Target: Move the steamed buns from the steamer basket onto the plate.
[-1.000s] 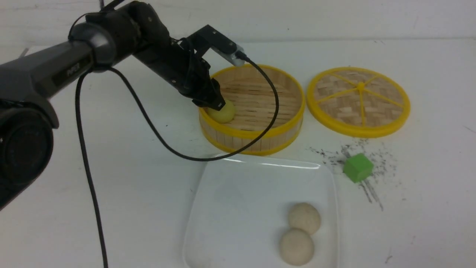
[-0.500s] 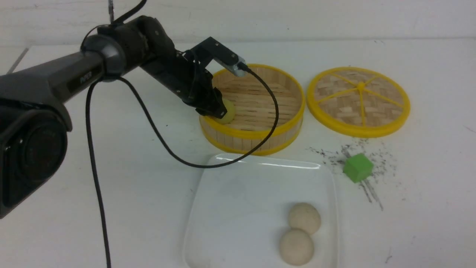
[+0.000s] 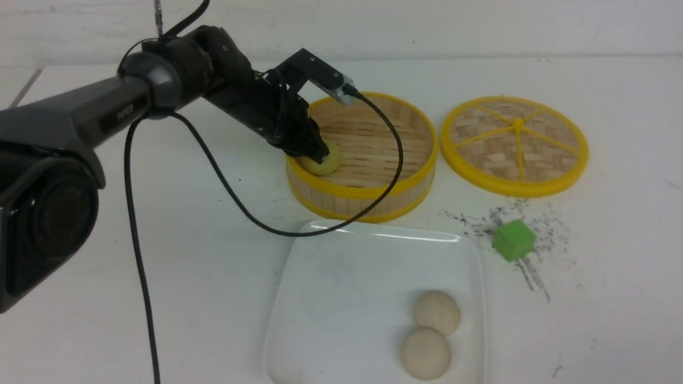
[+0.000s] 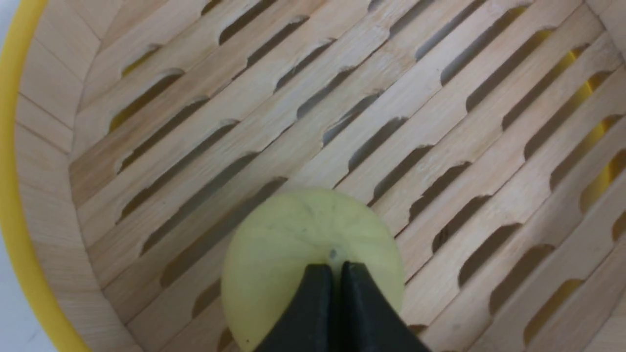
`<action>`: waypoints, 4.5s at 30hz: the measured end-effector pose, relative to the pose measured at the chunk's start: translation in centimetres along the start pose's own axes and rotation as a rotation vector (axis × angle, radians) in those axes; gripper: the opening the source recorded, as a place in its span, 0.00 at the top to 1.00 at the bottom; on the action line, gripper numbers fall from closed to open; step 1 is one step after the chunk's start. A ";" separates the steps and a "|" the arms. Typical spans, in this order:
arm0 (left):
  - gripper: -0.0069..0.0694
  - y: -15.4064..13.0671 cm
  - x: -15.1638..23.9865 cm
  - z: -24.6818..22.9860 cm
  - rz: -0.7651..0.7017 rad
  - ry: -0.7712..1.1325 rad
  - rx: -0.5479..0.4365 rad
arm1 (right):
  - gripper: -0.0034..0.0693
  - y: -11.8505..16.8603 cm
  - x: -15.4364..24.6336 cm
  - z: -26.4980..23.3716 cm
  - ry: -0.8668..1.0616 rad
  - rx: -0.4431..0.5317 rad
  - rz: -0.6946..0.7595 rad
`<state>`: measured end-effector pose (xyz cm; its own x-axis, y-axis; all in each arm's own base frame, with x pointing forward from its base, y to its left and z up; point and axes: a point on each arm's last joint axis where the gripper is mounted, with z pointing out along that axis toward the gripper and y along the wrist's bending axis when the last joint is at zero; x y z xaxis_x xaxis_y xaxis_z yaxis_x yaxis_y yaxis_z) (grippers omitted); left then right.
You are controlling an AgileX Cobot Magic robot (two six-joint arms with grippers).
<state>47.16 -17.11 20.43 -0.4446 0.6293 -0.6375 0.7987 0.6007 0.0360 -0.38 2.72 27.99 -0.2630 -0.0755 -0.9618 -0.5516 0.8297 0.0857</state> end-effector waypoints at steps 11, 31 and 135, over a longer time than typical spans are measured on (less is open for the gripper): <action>0.89 -1.8 -6.0 -12.0 0.032 -0.171 -0.098 | 0.42 0.0 0.0 0.0 0.000 0.001 0.000; 0.89 -12.0 -5.6 -20.0 -0.128 0.070 0.100 | 0.42 0.0 0.0 0.0 0.000 0.002 -0.001; 0.47 -24.7 23.4 -35.3 -0.574 -0.456 -0.861 | 0.42 0.0 -0.1 0.0 -0.006 0.000 -0.002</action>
<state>2.69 0.17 31.82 -0.3257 0.0185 -0.9453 -0.0996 0.9936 0.0537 -0.37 2.72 28.04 -0.2573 -0.0735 -0.9635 -0.5520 0.8296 0.0841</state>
